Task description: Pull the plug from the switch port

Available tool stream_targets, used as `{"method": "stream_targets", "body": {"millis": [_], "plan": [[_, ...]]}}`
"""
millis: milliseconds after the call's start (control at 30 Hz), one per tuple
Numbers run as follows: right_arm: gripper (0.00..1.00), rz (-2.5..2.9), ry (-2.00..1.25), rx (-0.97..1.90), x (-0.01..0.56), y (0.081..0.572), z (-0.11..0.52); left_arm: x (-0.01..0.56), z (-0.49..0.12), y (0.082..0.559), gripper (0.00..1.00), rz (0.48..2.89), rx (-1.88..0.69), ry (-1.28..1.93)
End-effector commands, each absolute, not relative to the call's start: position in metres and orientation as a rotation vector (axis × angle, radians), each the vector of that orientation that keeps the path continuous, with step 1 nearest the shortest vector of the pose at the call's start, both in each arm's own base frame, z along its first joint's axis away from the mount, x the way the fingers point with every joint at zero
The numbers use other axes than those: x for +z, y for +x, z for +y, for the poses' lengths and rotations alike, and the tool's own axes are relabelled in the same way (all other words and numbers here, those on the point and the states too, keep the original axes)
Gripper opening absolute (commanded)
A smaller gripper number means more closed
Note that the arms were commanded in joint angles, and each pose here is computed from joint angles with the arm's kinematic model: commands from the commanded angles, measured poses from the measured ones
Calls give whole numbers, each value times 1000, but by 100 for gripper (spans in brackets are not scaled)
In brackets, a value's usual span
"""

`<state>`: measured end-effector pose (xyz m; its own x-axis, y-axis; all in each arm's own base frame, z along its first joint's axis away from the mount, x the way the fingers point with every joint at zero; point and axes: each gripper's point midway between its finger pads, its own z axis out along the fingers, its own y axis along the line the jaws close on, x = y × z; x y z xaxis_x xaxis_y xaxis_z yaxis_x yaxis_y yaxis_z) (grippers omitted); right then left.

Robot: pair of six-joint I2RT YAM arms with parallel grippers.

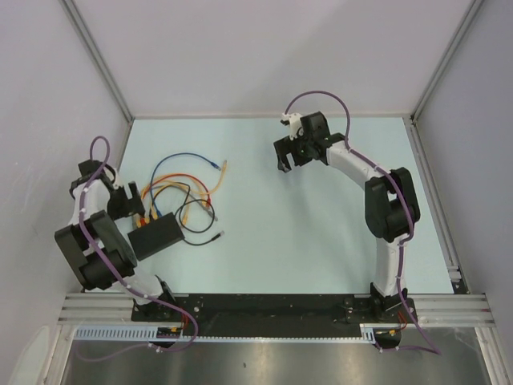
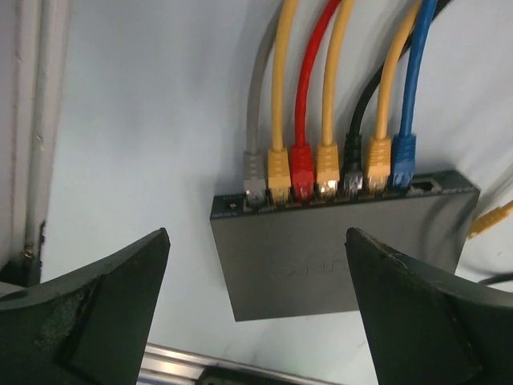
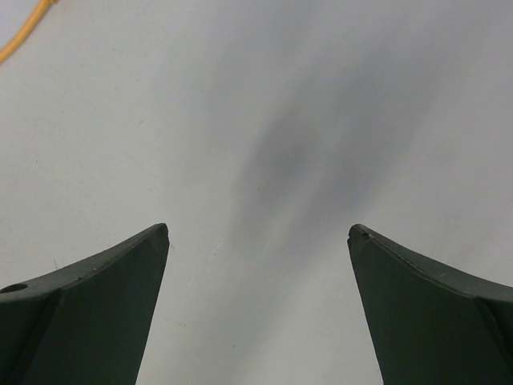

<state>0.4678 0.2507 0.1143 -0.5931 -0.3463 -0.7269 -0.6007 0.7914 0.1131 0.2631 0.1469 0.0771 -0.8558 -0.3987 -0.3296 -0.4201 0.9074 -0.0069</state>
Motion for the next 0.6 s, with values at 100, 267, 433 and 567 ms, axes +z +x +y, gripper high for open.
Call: {"method": "stream_targets", "body": {"millis": [100, 267, 433, 567], "plan": [[100, 2260, -778, 455, 123, 456, 248, 45, 125, 226, 97, 2859, 33, -541], [100, 2338, -810, 469, 113, 466, 253, 31, 114, 226, 97, 2895, -66, -567], [100, 2355, -803, 473, 112, 469, 252, 26, 89, 233, 94, 2915, -244, -450], [100, 2353, -796, 448, 114, 467, 247, 24, 39, 242, 93, 2944, -529, -244]]}}
